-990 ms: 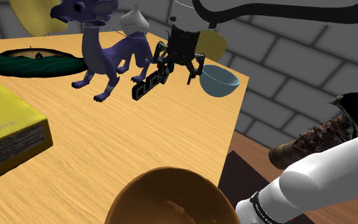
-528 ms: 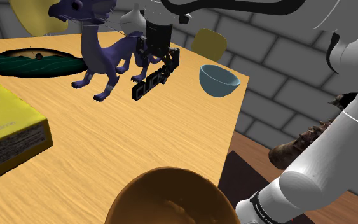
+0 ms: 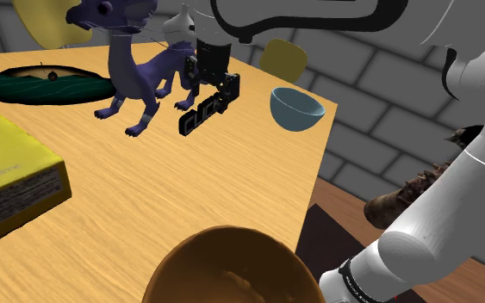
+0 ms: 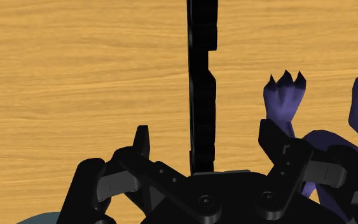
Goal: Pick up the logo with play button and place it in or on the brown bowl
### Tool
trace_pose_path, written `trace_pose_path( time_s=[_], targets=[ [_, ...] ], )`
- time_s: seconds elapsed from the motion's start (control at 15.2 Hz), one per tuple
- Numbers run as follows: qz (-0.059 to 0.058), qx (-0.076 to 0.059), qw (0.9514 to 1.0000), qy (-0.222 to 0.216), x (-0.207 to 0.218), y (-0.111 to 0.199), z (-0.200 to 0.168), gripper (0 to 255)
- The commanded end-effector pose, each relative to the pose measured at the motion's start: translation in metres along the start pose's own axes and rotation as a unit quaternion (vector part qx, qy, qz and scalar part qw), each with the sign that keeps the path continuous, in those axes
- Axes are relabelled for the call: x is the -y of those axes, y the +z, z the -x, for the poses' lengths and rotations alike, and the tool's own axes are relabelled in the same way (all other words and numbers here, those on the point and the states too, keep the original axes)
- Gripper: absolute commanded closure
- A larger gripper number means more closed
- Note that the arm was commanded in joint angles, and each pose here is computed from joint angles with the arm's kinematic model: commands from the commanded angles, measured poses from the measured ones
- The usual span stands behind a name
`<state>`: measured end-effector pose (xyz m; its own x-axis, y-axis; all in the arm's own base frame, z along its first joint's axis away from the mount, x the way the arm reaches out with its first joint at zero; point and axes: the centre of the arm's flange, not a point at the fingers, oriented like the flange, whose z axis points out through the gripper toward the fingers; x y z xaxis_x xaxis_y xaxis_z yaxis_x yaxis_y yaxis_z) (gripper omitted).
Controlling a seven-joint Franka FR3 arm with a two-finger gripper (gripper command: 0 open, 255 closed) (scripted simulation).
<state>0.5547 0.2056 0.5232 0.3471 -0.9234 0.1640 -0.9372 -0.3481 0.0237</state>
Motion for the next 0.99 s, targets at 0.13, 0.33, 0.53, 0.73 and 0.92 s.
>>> trace_pose_path(
  time_s=[0.13,0.33,0.53,0.73,0.92],
  targets=[
    [0.014,0.005,0.9999,-0.004,0.0027,0.0200,0.0036,0],
    [0.014,0.005,0.9999,-0.004,0.0027,0.0200,0.0036,0],
    [0.014,0.005,0.9999,-0.004,0.0039,0.0201,0.0029,255],
    [0.014,0.005,0.9999,-0.004,0.0038,0.0197,0.0022,255],
    [0.014,0.005,0.9999,-0.004,0.0034,0.0191,0.0031,255]
  ],
)
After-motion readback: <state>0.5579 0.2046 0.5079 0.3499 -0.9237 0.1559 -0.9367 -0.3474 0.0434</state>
